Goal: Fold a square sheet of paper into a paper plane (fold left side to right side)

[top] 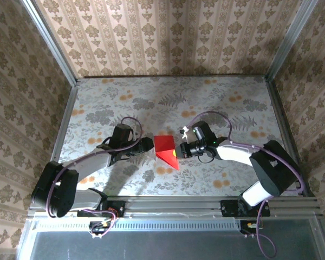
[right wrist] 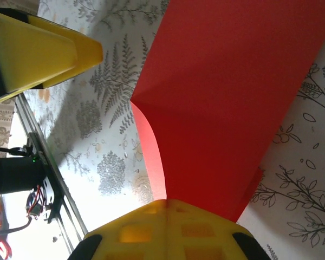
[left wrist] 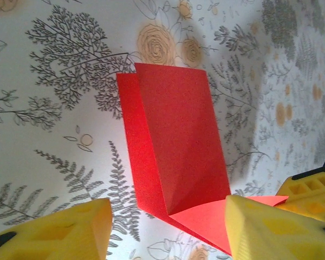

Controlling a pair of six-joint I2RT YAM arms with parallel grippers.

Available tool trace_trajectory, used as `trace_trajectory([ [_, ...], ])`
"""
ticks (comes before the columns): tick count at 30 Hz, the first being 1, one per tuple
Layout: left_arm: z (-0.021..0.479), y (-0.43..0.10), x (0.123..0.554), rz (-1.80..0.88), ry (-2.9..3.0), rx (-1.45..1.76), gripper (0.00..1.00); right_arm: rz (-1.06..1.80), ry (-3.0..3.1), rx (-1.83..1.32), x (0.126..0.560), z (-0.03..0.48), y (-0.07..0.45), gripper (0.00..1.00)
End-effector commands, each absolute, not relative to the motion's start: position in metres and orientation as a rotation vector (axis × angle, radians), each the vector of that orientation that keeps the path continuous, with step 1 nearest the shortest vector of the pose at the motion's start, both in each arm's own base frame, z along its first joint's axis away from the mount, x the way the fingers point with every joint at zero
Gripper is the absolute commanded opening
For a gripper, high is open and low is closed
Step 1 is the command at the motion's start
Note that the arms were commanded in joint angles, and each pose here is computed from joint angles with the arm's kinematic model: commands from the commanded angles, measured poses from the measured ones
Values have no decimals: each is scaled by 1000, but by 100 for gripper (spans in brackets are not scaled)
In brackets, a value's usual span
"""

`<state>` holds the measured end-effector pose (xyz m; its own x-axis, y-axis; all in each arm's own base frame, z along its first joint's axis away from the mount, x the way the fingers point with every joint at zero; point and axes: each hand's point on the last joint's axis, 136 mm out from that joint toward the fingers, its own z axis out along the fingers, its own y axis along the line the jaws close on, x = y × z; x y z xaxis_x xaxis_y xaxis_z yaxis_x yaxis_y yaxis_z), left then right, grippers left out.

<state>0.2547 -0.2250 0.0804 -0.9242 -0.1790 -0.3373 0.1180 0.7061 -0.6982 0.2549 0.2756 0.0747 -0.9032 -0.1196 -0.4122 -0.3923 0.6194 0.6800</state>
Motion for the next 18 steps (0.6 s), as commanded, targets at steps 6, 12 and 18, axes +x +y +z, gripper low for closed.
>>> trace_trajectory([
  [6, 96, -240, 258, -1195, 2513, -33, 61, 1170, 2471, -363, 258, 84, 270, 1],
  [12, 88, -253, 265, -1258, 2533, -18, 61, 1184, 2452, -351, 259, 88, 270, 1],
  [18, 79, -264, 274, -1293, 2546, -4, 53, 1187, 2451, -344, 259, 87, 270, 1],
])
